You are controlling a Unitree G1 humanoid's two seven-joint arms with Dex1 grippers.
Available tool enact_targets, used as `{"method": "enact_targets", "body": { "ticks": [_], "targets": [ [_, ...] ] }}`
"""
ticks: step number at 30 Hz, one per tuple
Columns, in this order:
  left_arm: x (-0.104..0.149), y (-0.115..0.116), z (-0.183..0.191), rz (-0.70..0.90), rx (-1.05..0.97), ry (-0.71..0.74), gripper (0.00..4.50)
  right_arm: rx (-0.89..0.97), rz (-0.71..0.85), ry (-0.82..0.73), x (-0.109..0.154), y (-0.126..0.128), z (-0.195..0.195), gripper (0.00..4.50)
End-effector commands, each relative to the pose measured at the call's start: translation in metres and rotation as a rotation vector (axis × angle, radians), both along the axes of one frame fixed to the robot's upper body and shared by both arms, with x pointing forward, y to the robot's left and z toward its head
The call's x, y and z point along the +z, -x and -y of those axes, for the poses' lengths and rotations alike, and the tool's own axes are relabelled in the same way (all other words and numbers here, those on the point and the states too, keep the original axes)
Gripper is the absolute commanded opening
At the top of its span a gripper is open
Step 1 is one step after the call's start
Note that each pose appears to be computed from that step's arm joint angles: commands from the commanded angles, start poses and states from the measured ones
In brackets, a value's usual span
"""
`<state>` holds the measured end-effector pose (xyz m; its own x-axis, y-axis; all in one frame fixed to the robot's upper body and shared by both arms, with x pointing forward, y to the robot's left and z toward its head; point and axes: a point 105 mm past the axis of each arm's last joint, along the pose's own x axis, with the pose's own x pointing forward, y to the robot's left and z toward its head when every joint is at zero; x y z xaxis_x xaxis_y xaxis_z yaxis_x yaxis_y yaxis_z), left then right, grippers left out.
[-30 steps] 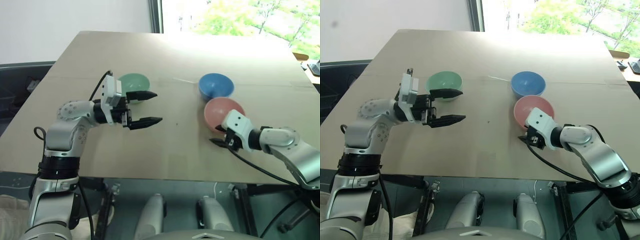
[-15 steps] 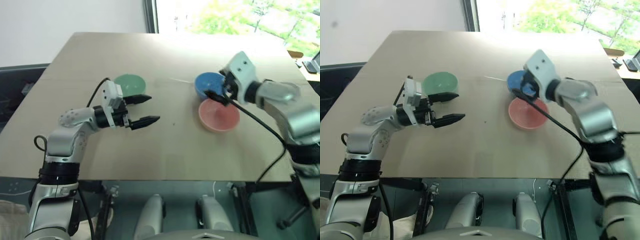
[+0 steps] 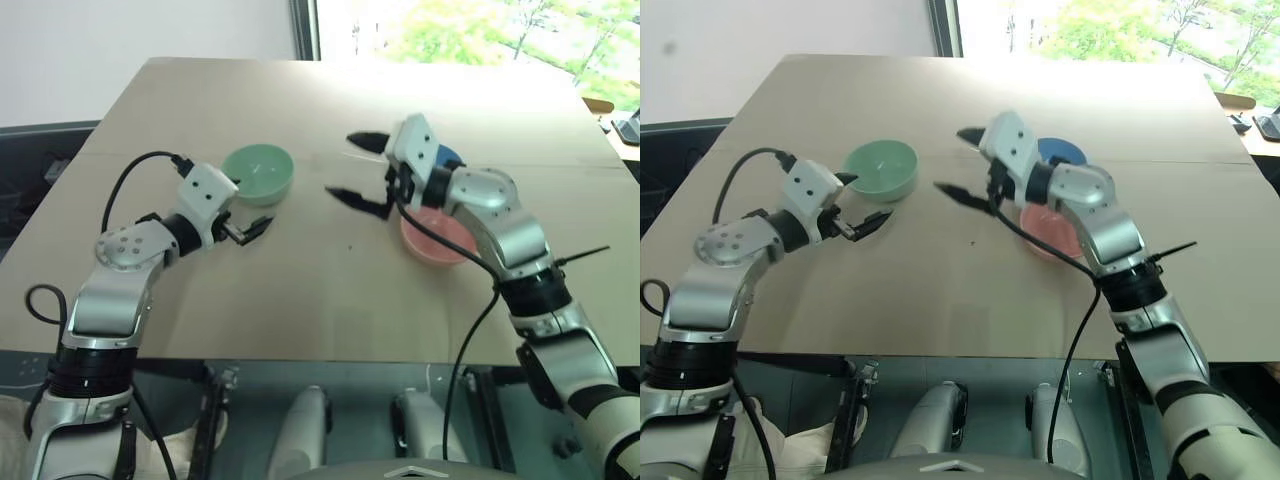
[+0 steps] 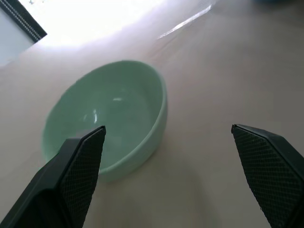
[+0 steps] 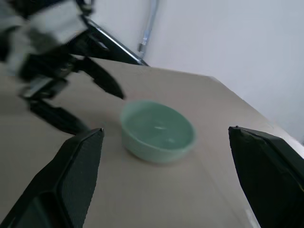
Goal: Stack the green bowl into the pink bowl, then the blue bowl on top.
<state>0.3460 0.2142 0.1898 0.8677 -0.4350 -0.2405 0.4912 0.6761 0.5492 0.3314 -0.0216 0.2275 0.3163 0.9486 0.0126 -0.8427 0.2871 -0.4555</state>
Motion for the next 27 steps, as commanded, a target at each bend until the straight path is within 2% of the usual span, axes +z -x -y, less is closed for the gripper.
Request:
{"method": "enact_targets", "body": {
  "ticks": [1, 10, 17, 19, 27],
  "targets": [
    [0.012, -0.004, 0.002, 0.011, 0.010, -0.094, 4.50, 0.033, 0.019, -0.019, 0.011, 0.024, 0.021, 4.41],
    [0.010, -0.033, 0.002, 0.021, 0.026, -0.263, 4.50, -0.165, -0.055, -0.094, 0.008, 0.043, 0.080, 4.41],
    [0.008, -0.057, 0.012, 0.037, 0.006, -0.397, 4.50, -0.287, -0.067, -0.119, 0.005, 0.043, 0.094, 4.41],
    [0.007, -0.061, 0.016, 0.038, -0.016, -0.416, 4.00, -0.310, -0.066, -0.127, 0.005, 0.041, 0.096, 4.50],
    [0.008, -0.064, 0.029, 0.040, -0.094, -0.427, 1.21, -0.367, -0.060, -0.122, 0.003, 0.041, 0.105, 4.50]
  ]
}}
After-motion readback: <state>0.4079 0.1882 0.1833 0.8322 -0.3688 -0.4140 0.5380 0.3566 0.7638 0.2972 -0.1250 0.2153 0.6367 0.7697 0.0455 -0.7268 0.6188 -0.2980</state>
